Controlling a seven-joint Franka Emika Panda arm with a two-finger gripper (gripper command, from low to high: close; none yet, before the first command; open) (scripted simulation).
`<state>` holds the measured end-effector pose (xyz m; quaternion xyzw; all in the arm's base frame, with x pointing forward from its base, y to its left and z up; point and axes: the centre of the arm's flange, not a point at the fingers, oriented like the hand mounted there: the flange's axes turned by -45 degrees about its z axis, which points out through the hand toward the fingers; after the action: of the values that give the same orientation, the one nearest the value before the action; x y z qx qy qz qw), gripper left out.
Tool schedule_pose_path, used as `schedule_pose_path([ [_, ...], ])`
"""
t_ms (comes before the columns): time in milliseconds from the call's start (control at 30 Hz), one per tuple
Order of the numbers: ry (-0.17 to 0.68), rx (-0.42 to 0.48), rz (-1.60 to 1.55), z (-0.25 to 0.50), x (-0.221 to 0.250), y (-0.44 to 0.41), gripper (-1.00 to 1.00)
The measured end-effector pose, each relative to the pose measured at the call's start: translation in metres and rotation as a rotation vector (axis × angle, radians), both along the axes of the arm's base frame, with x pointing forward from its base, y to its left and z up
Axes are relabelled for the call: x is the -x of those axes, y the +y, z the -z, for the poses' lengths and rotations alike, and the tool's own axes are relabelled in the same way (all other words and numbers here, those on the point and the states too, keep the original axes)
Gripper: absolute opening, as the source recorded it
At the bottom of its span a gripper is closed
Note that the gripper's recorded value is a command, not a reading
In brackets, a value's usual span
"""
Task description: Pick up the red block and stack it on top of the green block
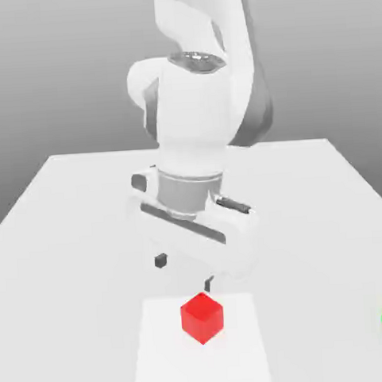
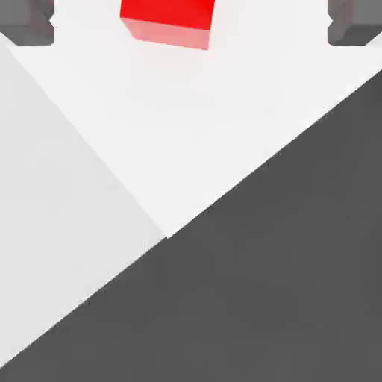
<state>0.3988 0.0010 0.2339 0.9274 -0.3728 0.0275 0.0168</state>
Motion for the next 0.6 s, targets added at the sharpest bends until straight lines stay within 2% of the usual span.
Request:
schedule_pose_path([
  [133, 0.028, -0.051, 0.052, 0.025, 0.013, 0.010, 0.00],
  [600, 0.031, -0.056, 0.071, 0.085, 0.014, 0.005, 0.00],
])
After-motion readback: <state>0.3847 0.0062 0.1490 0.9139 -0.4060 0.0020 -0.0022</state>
